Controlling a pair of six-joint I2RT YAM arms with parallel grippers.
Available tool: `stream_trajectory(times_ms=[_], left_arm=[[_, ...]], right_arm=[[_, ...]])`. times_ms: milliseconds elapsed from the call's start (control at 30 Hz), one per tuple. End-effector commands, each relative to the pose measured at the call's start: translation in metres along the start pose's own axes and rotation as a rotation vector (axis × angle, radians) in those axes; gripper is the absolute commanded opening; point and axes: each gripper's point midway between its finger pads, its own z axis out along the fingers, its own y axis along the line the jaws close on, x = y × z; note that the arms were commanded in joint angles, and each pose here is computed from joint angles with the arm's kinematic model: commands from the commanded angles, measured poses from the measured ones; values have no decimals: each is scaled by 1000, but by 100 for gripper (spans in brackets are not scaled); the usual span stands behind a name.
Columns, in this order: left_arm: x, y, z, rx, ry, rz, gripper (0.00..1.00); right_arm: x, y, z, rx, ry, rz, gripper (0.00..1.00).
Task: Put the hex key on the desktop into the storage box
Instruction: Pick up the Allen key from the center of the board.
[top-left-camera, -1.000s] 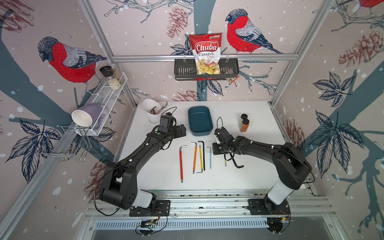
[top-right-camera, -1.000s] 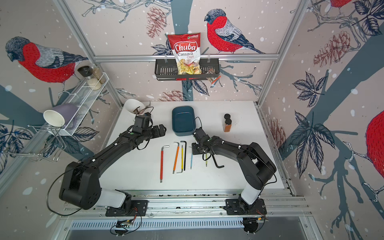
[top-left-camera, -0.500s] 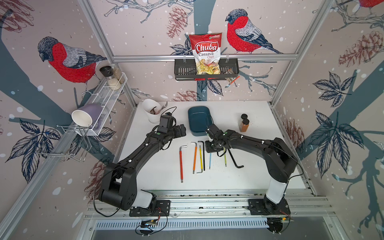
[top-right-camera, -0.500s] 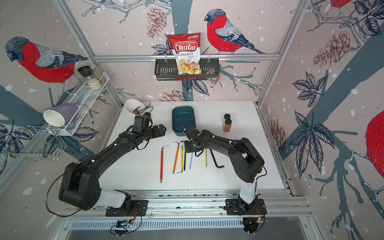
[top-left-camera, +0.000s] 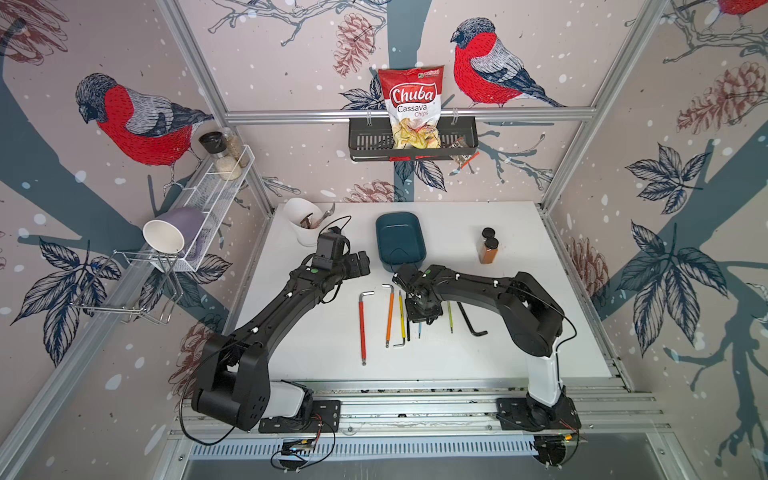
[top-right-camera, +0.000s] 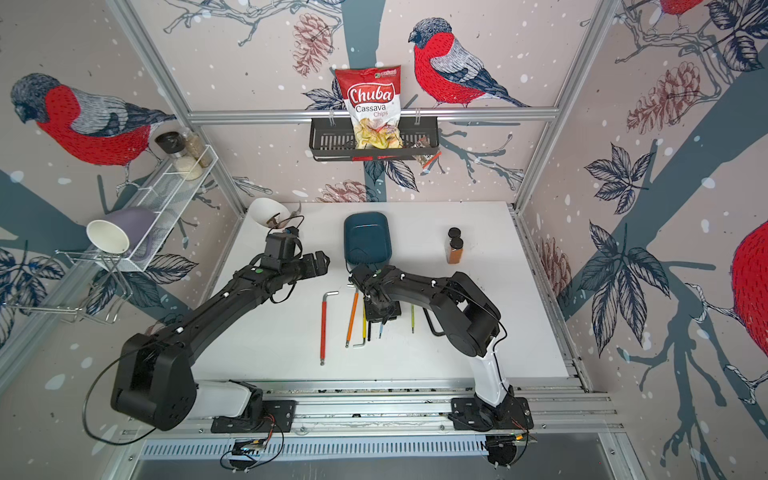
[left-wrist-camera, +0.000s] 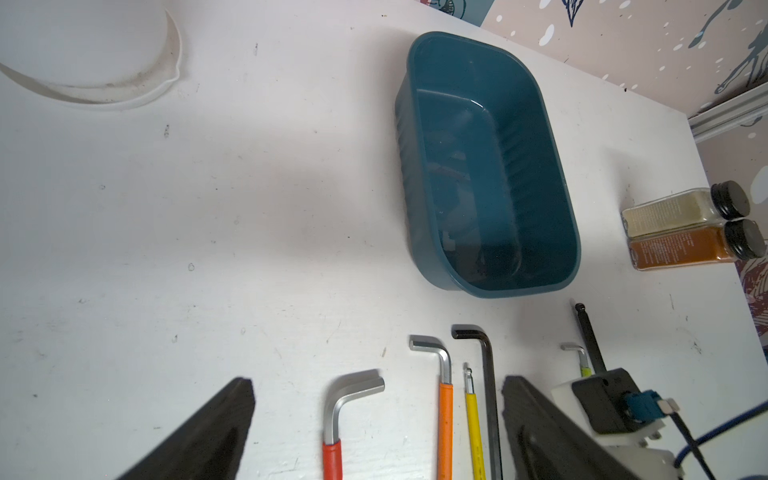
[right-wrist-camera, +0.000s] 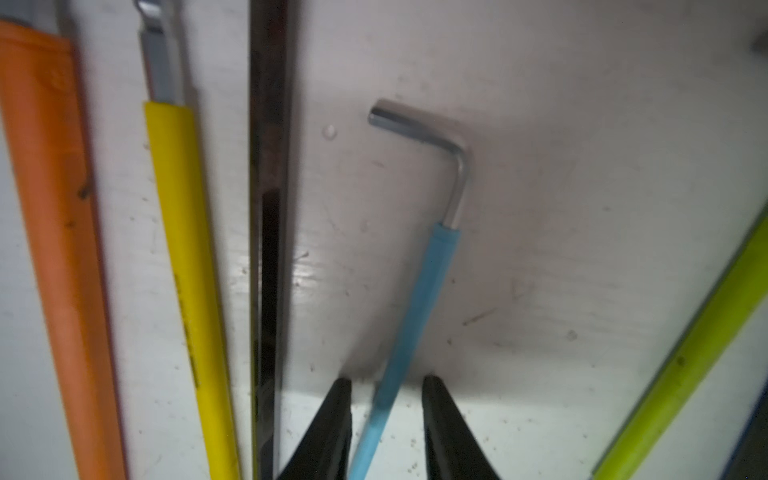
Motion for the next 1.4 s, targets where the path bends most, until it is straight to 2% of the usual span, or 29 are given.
stream_trajectory(times_ms=[0,100,200,367,700,967,1200,1367], left_arm=[[-4,-3,-4,18,-18,-1,97],[-7,-4,-7,21,-27,0,97],[-7,-5,-10,25,-34,-2,96],[-4,-3,-9,23,-29,-8,97],[-7,-8,-12,46,-31,-34,97],[-8,-10,-12,51,-38,-56,96],[-13,-9,-11,48,-52,-71,96],[-17,-12,-7,57,-53,-77,96]], right_arm=[[13,-11,22,51,39,28,26],[27,-18,40,56,59,46,10],[40,-21,56,46,77,57,0],[41,-23,65,-9,21,87,0],[-26,-20,-3,-259,-299,184,0],[-66,-28,-48,-361,-441,185,0],[-97,-28,-87,-411,-519,156,0],[-135,-29,-113,-451,-570,127,0]])
